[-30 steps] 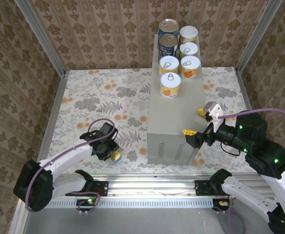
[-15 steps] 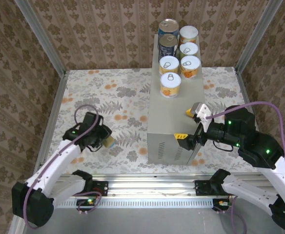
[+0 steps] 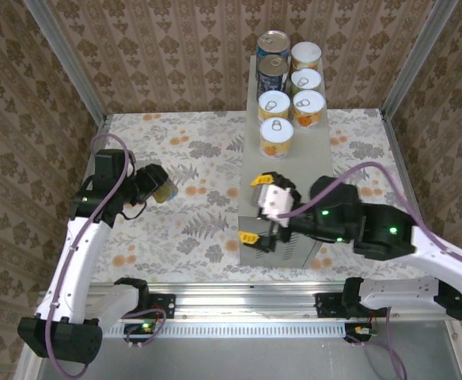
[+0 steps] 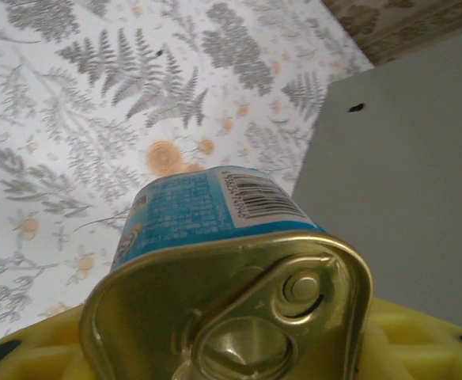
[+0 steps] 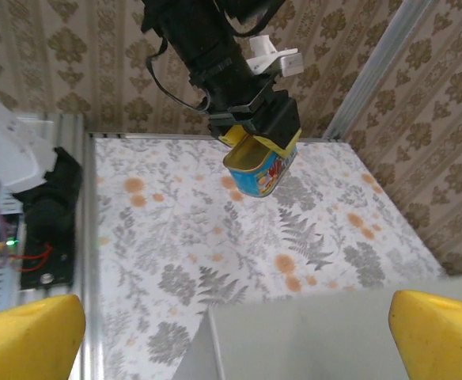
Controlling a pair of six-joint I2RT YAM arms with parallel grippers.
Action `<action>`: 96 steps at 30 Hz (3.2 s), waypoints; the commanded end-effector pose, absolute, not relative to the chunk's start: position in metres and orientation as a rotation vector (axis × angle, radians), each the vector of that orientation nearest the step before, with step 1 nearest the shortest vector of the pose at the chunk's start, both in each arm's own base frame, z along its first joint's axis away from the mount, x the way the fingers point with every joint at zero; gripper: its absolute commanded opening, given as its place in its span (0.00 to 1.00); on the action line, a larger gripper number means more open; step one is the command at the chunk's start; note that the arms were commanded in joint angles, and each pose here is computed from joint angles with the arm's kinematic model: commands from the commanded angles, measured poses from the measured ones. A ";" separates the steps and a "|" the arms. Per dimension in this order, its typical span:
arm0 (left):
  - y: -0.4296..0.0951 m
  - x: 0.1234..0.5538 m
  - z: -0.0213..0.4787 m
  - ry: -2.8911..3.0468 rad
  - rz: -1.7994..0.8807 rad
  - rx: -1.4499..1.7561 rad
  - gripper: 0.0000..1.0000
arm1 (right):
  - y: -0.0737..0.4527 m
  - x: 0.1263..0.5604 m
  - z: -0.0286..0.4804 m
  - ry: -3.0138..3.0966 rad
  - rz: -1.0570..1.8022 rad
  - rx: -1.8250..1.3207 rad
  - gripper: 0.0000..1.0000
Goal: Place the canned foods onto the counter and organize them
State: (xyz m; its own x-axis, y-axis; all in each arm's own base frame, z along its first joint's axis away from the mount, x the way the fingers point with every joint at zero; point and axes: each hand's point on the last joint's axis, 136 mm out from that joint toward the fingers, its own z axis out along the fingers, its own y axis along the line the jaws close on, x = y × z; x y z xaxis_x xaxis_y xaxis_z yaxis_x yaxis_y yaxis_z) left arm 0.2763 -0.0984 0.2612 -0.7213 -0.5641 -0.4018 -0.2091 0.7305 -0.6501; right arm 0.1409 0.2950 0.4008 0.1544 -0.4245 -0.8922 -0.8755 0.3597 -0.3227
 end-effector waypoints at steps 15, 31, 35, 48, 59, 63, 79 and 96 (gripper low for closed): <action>-0.150 0.266 0.373 2.159 -1.403 -0.340 0.18 | 0.401 0.186 0.422 1.267 0.278 -1.101 1.00; -0.156 0.232 0.417 2.117 -1.522 -0.220 0.19 | 0.424 0.243 0.413 1.281 0.051 -0.936 0.99; -0.157 0.223 0.425 2.110 -1.537 -0.192 0.19 | 0.427 0.255 0.415 1.278 -0.011 -0.889 0.96; -0.156 0.215 0.421 2.125 -1.535 -0.181 0.24 | 0.428 0.262 0.421 1.274 -0.014 -0.840 0.66; -0.158 0.209 0.420 2.128 -1.522 -0.120 0.62 | 0.421 0.261 0.431 1.261 0.042 -0.802 0.54; -0.156 0.209 0.420 2.121 -1.492 -0.097 0.73 | 0.420 0.259 0.434 1.265 0.073 -0.804 0.53; -0.152 0.229 0.435 2.025 -1.433 -0.031 1.00 | 0.400 0.252 0.441 1.307 0.163 -0.812 0.49; -0.109 0.250 0.459 1.857 -1.307 -0.075 1.00 | 0.326 0.206 0.503 1.259 0.503 -0.685 0.50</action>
